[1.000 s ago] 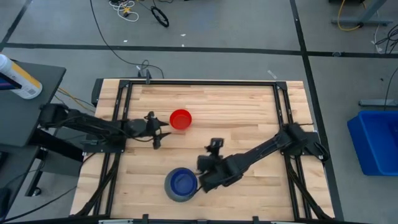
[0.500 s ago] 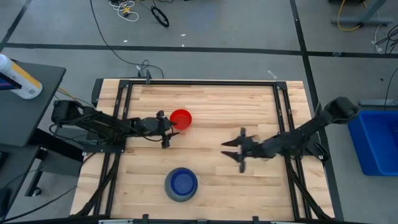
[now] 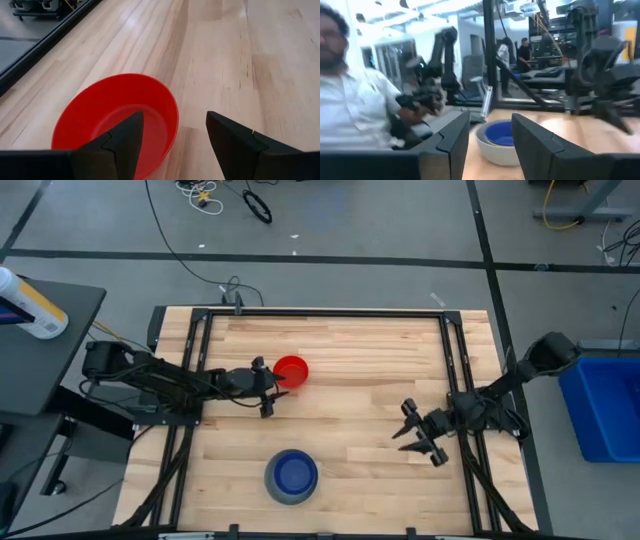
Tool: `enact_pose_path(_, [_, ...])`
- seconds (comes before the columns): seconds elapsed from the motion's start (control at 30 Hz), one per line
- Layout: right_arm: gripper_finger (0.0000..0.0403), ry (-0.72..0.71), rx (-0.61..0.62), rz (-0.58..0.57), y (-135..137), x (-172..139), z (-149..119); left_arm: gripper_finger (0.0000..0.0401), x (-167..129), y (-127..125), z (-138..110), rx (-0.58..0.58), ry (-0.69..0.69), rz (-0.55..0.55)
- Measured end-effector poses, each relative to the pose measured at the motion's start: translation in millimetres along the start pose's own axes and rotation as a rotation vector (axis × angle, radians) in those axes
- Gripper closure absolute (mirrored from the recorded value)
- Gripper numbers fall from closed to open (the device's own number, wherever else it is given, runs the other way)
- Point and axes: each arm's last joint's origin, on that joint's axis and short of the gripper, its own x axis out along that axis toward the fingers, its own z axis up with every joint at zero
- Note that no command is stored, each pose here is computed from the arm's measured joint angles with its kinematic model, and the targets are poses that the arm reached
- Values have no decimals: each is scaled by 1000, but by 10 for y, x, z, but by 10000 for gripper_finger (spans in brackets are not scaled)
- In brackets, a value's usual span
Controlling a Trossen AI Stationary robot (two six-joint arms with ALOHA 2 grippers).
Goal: Nest bowls inside each other
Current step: Stack the red bowl on top of the purple bowl
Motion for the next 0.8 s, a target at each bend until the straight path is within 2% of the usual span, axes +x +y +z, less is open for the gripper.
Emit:
enact_pose_path(0.07, [245,16,-23,-28,-25,-18,11,177,0,-1,0,0,0,0])
enact_pose_path(0.13, [245,96,-19,-90,-58,-56,-23,177,0,-1,-4,1,3,0])
enact_pose_path(0.27, [248,167,25,-173,-95,-182,11,177,0,-2,-2,1,2,-8])
enact_pose_path(0.43, [247,139,14,-166,-98,-381,143,177,0,-4,0,0,0,-11])
enact_pose_path(0.6, [242,179,7,-235,-135,-606,132,177,0,-3,1,0,-1,-10])
enact_pose_path(0.7, [240,139,-49,-181,-121,-661,232,177,0,-3,3,-1,-5,-10])
enact_pose_path(0.73, [240,149,-58,-191,-123,-664,250,177,0,-3,4,-1,-5,-11])
enact_pose_path(0.8, [240,182,-76,-287,-153,-679,237,177,-1,-4,7,-1,-9,-12])
